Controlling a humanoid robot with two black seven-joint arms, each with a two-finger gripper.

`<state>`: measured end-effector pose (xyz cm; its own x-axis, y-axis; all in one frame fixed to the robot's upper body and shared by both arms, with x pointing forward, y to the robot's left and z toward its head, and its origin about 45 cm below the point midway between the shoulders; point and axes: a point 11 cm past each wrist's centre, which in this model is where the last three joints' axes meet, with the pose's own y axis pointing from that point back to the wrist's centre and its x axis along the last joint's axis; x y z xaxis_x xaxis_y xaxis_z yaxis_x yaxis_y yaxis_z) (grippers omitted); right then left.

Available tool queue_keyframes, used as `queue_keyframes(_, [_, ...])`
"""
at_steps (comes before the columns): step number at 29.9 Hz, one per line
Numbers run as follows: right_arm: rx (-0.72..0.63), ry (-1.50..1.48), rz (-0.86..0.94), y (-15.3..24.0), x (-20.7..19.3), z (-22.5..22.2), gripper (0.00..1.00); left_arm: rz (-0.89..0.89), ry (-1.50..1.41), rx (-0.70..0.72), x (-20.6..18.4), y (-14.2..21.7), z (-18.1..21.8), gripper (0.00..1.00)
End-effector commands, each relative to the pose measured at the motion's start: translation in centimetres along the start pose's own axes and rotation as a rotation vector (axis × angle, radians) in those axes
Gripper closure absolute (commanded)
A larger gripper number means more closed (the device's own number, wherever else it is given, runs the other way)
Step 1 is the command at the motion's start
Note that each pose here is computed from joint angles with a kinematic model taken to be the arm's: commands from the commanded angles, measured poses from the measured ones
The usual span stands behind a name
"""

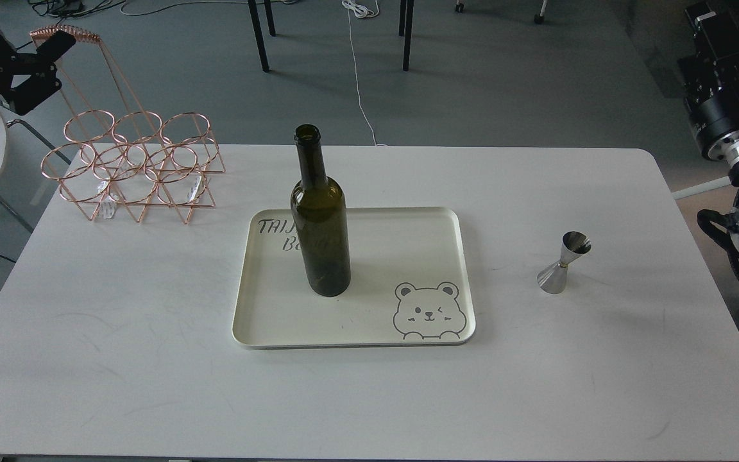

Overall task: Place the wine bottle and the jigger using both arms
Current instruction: 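Reach the left gripper to the neck of the green wine bottle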

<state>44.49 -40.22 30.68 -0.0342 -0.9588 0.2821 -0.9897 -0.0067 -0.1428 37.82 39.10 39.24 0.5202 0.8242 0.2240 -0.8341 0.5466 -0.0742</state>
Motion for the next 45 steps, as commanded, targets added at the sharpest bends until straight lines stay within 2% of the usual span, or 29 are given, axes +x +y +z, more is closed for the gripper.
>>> queue_keyframes(1, [-0.03,-0.192,0.009,-0.2,2.0,0.8,0.04,-0.152,-0.184,0.048,-3.3,-0.5,0.2,0.02])
queue_keyframes(5, [-0.038,-0.444,0.08,0.6,6.2,3.1,0.04,-0.301,-0.395,0.1,-6.3,-0.7,-0.5,0.02])
queue_keyframes(11, [0.027,-0.702,0.095,1.9,8.0,6.2,0.03,-0.511,-0.724,0.119,-11.0,-0.3,-0.9,0.02])
queue_keyframes(14, [0.038,-0.767,0.208,3.1,9.2,8.4,0.03,-0.565,-0.806,0.145,-11.8,-0.1,-1.7,0.01])
queue_keyframes(21, [0.044,-0.807,0.244,3.2,8.5,9.3,0.03,-0.618,-1.012,0.083,-14.2,-2.1,-3.3,0.04])
queue_keyframes(25, [0.048,-0.808,0.238,3.0,8.4,9.1,0.03,-0.602,-1.178,0.012,-15.1,-2.9,-3.9,0.11])
queue_keyframes(33, [0.044,-0.804,0.238,3.1,8.4,9.2,0.03,-0.573,-1.174,-0.09,-17.6,-4.8,-4.4,0.14])
queue_keyframes(37, [0.044,-0.804,0.238,3.1,8.4,9.2,0.03,-0.549,-1.151,-0.062,-17.5,-5.8,-5.5,0.14])
queue_keyframes(45, [0.05,-0.801,0.239,3.0,8.7,8.9,0.03,-0.545,-1.127,-0.093,-18.6,-6.7,-5.5,0.23])
